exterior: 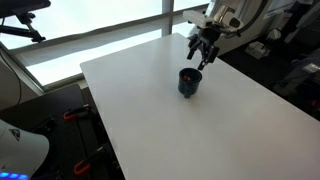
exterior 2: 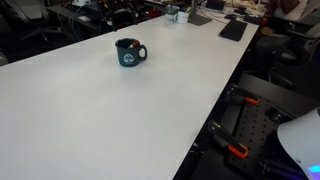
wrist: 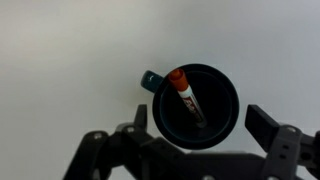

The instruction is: Remove the marker from the cup and put it on the table

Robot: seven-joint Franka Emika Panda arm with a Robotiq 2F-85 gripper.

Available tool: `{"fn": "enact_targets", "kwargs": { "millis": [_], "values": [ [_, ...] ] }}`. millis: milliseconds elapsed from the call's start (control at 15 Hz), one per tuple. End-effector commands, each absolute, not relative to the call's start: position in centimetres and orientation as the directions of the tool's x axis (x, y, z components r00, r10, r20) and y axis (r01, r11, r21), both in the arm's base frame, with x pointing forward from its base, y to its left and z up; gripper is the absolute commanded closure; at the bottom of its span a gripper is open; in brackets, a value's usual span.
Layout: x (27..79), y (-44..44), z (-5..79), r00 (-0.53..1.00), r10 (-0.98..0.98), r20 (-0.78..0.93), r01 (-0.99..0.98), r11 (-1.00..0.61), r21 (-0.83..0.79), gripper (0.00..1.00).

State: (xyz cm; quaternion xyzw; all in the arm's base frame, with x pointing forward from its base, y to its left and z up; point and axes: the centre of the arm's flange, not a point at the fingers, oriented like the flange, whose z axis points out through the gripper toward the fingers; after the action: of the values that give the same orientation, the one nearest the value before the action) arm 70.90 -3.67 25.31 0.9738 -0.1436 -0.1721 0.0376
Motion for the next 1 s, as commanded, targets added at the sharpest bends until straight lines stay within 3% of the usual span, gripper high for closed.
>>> {"fn": "enact_targets", "kwargs": {
  "millis": [0, 133, 200, 267, 333, 467, 667, 733, 800, 933],
  "values": [
    [70.9, -4.1, 25.3, 0.883, -0.312, -0.35, -0.292, -0.95, 0.11, 0.0],
    [70.9, -4.3, 25.1, 0.88, -0.317, -0.352, -0.298, -0.948, 0.109, 0.11],
    [70.9, -4.4, 25.0, 0.879, -0.321, -0.354, -0.302, -0.947, 0.109, 0.28],
    [70.9, -4.4, 25.0, 0.875, -0.324, -0.359, -0.306, -0.946, 0.109, 0.31],
    [70.9, -4.5, 24.9, 0.875, -0.324, -0.36, -0.306, -0.946, 0.107, 0.22],
    [70.9, -4.5, 24.8, 0.873, -0.325, -0.364, -0.309, -0.945, 0.104, 0.33],
    [70.8, -4.6, 24.4, 0.868, -0.325, -0.375, -0.309, -0.945, 0.105, 0.16],
    [70.8, -4.6, 24.2, 0.866, -0.326, -0.379, -0.31, -0.945, 0.106, 0.2],
    [70.8, -4.6, 24.1, 0.864, -0.327, -0.383, -0.31, -0.945, 0.108, 0.14],
    [70.7, -4.6, 23.7, 0.86, -0.327, -0.393, -0.309, -0.945, 0.109, 0.12]
  ]
}}
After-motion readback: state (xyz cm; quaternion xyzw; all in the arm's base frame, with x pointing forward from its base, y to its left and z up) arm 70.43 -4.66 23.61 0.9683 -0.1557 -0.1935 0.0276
